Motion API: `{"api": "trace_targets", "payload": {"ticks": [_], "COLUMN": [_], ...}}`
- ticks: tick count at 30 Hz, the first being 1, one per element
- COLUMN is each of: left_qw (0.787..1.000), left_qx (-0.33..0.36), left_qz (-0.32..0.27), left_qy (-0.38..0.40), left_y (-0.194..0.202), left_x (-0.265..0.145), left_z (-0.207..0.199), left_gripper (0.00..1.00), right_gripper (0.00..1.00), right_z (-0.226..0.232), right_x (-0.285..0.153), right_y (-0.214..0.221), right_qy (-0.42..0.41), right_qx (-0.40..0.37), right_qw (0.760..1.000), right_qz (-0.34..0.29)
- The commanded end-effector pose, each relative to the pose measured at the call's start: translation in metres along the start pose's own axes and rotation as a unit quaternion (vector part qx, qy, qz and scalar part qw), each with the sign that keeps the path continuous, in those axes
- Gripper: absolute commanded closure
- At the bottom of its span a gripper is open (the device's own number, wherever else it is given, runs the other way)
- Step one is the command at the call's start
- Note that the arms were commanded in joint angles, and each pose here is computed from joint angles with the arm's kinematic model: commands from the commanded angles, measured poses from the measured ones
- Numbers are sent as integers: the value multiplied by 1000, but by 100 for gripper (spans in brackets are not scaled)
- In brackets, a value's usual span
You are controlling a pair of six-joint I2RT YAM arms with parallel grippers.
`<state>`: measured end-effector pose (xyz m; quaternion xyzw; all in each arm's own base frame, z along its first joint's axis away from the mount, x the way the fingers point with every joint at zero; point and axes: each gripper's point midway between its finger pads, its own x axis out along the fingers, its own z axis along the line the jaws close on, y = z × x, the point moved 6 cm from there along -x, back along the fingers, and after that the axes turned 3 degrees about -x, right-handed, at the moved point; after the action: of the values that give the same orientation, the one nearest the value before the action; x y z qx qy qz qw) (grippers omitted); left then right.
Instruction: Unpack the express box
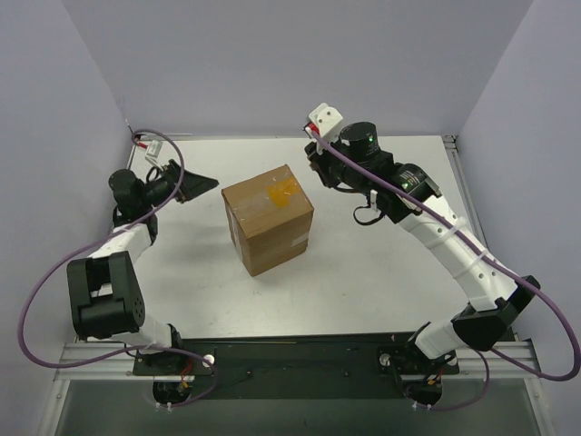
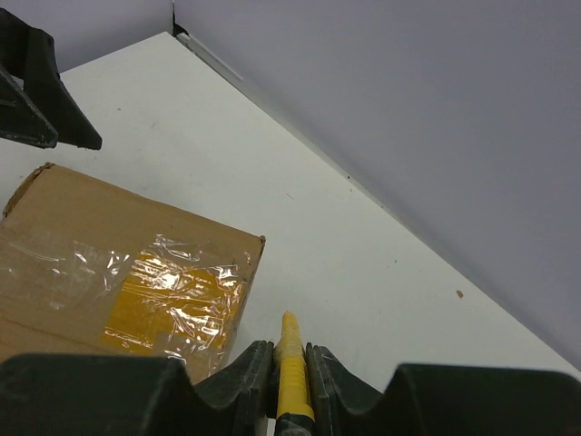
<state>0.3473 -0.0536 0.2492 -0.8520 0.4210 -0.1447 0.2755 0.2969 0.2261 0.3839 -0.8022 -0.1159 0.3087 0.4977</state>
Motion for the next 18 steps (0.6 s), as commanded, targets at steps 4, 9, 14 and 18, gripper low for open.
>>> {"api": "trace_targets", "payload": {"ticks": [4,9,14,18], "left_qw": [991,991,994,988], "left_qx": [91,88,81,108], "left_qz": [18,38,59,95], "left_qy": [94,95,51,53], "left_y": [20,37,49,62], "left_x": [17,10,-13,-28], "left_z": [-55,-67,-61,-73], "left_gripper": [8,9,9,9], "right_gripper": [100,100,100,100], "right_z": [3,3,2,2], "right_x": [-13,-14,-21,-28], "right_y": [-12,-12,-12,-10], "right_qy": [3,9,9,8], "right_qx": [9,16,14,13], "right_qw": [1000,1000,1000,1000], "right_qz": [-19,-19,-23,-27]}}
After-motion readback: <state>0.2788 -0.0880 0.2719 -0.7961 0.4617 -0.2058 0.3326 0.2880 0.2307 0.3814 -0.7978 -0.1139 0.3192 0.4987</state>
